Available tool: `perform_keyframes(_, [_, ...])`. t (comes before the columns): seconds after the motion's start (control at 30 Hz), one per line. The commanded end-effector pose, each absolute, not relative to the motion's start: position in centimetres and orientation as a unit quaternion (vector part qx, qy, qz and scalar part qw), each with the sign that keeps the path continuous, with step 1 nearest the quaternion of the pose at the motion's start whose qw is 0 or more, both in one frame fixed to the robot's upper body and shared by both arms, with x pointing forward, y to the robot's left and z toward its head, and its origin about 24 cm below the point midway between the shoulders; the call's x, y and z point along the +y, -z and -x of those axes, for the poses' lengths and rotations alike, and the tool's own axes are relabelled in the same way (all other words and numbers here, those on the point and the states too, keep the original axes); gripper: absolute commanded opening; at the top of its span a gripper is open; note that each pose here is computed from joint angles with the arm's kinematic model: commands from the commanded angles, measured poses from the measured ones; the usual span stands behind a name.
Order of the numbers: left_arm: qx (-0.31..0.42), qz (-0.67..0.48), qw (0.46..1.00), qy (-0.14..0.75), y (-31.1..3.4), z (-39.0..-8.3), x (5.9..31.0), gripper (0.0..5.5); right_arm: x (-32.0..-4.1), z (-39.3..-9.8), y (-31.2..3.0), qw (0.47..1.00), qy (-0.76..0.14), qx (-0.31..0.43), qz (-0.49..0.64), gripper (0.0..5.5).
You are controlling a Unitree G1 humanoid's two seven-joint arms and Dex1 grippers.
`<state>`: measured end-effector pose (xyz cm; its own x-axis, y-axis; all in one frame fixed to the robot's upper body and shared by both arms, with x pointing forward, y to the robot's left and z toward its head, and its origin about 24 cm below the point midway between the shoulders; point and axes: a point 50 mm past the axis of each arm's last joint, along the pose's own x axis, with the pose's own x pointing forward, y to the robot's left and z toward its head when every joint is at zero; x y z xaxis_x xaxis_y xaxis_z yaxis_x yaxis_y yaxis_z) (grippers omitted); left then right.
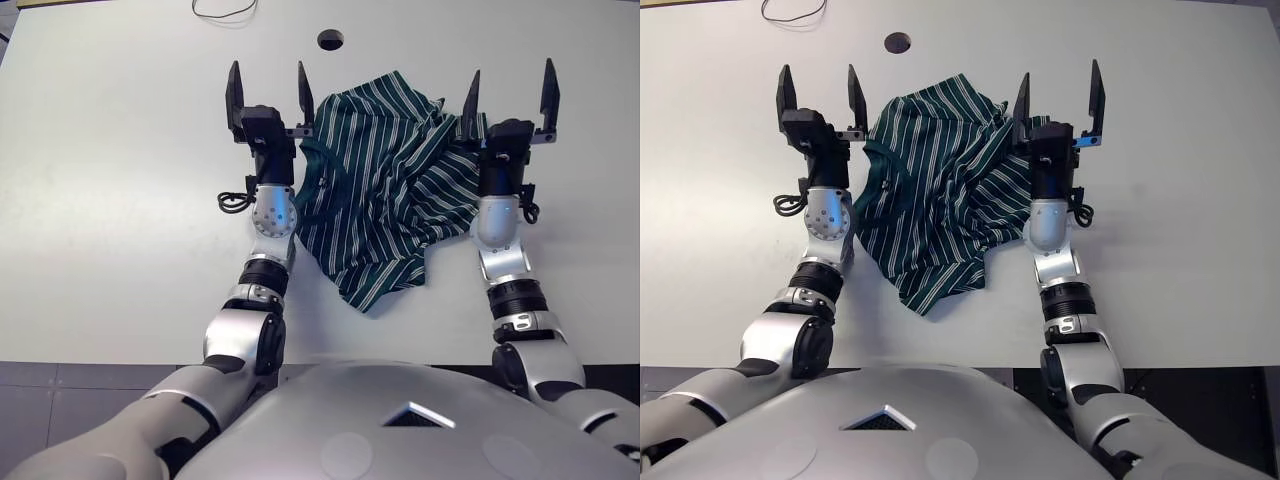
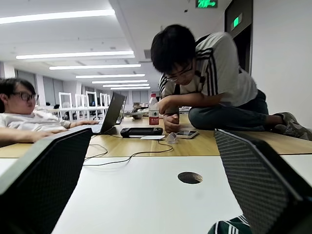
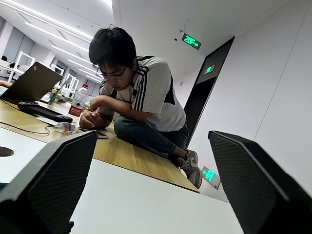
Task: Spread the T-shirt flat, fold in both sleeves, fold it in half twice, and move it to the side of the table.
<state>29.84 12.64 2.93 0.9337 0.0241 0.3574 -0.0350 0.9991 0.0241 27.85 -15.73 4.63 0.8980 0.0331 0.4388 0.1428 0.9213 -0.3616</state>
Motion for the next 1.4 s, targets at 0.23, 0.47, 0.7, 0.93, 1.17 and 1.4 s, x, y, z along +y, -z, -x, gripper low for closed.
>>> perform_keyframes(0.23, [-0.16, -0.01, 0.987, 0.002, -2.7, -30.7, 12.2, 4.65, -16.5, -28.8, -4.6, 0.954, 0.057, -0.216, 0.203, 4.19])
perform_keyframes(0.47, [-0.17, 0.004, 0.985, 0.019, -2.7, -30.5, 11.9, 4.65, -16.7, -28.9, -4.6, 0.957, 0.047, -0.213, 0.191, 4.19])
perform_keyframes(0.7, [-0.182, 0.022, 0.983, 0.01, -2.9, -30.1, 12.3, 4.65, -16.5, -29.1, -4.7, 0.957, 0.027, -0.209, 0.199, 4.19])
perform_keyframes(0.93, [-0.18, 0.023, 0.983, -0.011, -2.5, -29.7, 13.2, 4.65, -16.5, -29.4, -4.5, 0.949, 0.003, -0.204, 0.241, 4.19])
perform_keyframes(1.17, [-0.182, 0.019, 0.983, -0.018, -2.4, -29.5, 13.6, 4.65, -18.4, -29.4, -5.4, 0.927, 0.001, -0.218, 0.304, 4.19])
perform_keyframes(1.4, [-0.185, 0.016, 0.982, -0.024, -2.5, -29.4, 13.9, 4.65, -19.2, -29.4, -6.0, 0.916, 0.0, -0.224, 0.332, 4.19])
